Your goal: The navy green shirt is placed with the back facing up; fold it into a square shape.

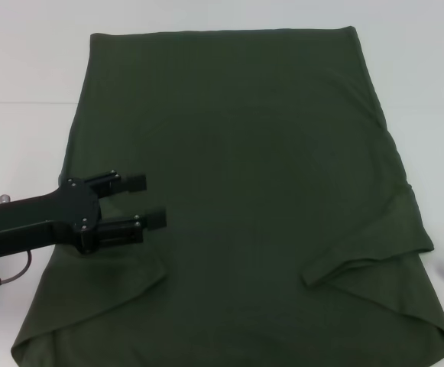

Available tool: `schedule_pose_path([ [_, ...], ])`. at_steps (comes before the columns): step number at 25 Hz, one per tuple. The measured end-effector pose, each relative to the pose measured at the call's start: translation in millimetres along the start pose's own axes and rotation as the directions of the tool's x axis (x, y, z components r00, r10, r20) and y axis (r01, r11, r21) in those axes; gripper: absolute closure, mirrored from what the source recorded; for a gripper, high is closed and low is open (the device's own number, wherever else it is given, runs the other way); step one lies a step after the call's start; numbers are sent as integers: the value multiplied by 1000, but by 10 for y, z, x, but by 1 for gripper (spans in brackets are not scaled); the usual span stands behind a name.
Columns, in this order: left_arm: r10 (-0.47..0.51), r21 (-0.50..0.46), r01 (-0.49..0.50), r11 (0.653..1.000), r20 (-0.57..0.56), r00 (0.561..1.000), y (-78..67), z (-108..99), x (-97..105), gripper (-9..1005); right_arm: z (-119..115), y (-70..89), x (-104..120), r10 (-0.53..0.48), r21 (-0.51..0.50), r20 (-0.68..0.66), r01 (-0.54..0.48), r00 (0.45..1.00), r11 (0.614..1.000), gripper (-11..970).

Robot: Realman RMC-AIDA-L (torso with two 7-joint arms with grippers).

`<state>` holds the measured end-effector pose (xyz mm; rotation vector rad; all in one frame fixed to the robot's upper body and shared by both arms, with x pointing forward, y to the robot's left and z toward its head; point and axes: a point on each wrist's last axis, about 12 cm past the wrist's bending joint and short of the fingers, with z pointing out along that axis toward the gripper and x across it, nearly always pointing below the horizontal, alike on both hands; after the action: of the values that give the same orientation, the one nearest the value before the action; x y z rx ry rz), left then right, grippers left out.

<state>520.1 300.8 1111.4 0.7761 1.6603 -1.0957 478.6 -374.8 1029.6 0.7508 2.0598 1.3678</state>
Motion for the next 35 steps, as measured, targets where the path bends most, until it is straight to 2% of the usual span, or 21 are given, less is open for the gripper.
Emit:
schedule_pose_path([
  [8,-1,2,1,1000,1,1000,-4,16,3,155,37,-45,-61,10,85,-10,-9,1000,996,33],
  [17,-1,3,1,1000,1,1000,-4,17,4,154,192,42,-142,-22,94,-13,24,1000,995,33],
  [35,-3,1,3,1000,1,1000,-5,26,10,155,386,115,-201,-58,133,-33,62,998,989,33],
])
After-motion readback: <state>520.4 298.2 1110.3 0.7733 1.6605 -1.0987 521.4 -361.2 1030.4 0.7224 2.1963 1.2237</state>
